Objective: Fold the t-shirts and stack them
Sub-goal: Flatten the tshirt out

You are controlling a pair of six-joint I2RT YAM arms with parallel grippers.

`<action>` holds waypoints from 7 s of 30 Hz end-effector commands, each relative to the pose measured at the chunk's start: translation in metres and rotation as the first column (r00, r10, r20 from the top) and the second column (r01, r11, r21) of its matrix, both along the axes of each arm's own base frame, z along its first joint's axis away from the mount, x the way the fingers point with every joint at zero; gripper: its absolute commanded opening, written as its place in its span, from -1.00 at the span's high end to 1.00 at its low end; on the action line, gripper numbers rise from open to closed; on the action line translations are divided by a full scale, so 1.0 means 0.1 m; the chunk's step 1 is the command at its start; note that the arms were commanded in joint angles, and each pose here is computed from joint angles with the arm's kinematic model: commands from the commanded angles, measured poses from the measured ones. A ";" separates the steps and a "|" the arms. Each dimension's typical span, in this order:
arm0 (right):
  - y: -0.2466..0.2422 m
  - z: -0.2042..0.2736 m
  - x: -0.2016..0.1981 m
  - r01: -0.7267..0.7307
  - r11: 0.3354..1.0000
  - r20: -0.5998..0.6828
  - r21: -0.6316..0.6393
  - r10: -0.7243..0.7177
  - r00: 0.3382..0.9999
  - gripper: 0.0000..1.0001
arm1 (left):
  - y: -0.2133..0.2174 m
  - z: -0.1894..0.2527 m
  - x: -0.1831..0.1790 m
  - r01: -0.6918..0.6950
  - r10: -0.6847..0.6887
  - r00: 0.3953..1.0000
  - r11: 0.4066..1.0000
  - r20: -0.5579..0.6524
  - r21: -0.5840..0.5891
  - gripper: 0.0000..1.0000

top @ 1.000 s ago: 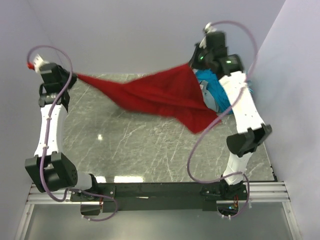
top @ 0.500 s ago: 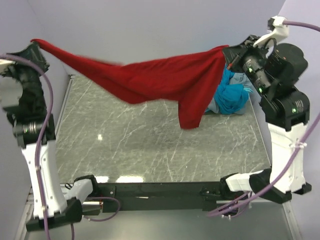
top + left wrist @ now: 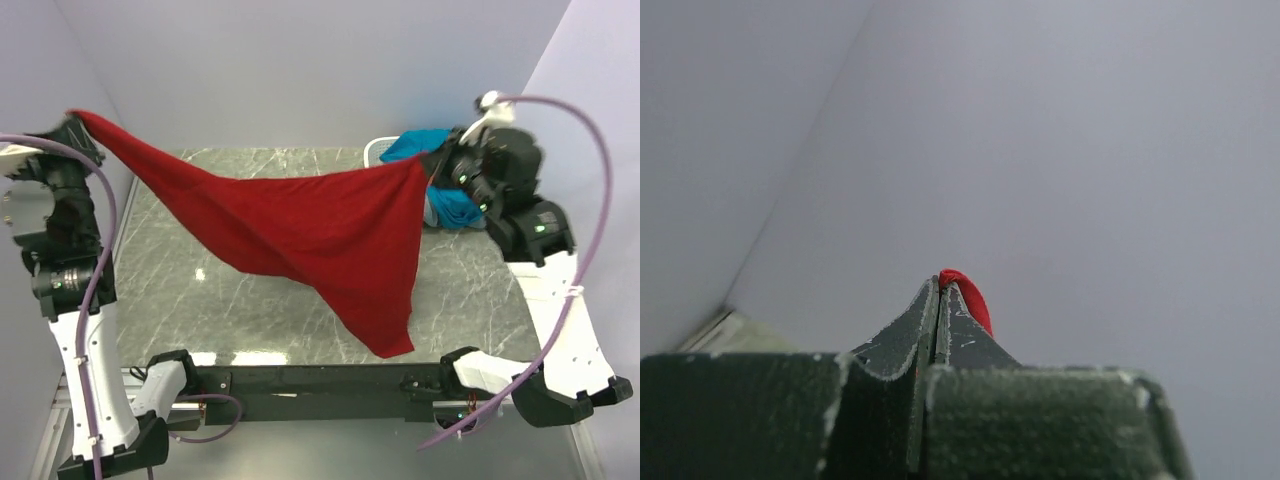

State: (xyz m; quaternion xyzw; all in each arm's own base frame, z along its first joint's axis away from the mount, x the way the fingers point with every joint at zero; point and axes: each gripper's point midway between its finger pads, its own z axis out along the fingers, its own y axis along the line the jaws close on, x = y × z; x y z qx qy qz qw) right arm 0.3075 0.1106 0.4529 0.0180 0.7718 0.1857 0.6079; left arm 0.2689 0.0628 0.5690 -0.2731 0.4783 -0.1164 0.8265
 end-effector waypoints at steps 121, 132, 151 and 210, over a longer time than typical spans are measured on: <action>-0.06 1.57 -0.26 -0.068 0.997 0.482 0.037 0.042 0.875 1.00 | -0.05 0.71 -0.18 -0.020 0.008 0.994 0.994 0.104 0.108 0.99; -0.32 1.92 -0.75 -0.015 0.999 0.588 0.046 -0.015 0.809 1.00 | -0.08 1.13 -1.20 -0.148 0.114 0.952 0.984 0.283 0.101 0.99; -0.73 2.50 -1.13 0.151 0.987 0.729 0.057 -0.144 0.669 1.00 | -0.27 1.70 -2.23 -0.196 0.108 0.819 0.976 0.564 0.097 0.99; 1.82 -3.66 0.65 -0.534 0.846 -0.639 -0.011 0.404 0.654 -0.31 | -0.08 -5.08 0.36 -0.215 -0.263 0.266 0.922 -0.928 -0.323 -0.65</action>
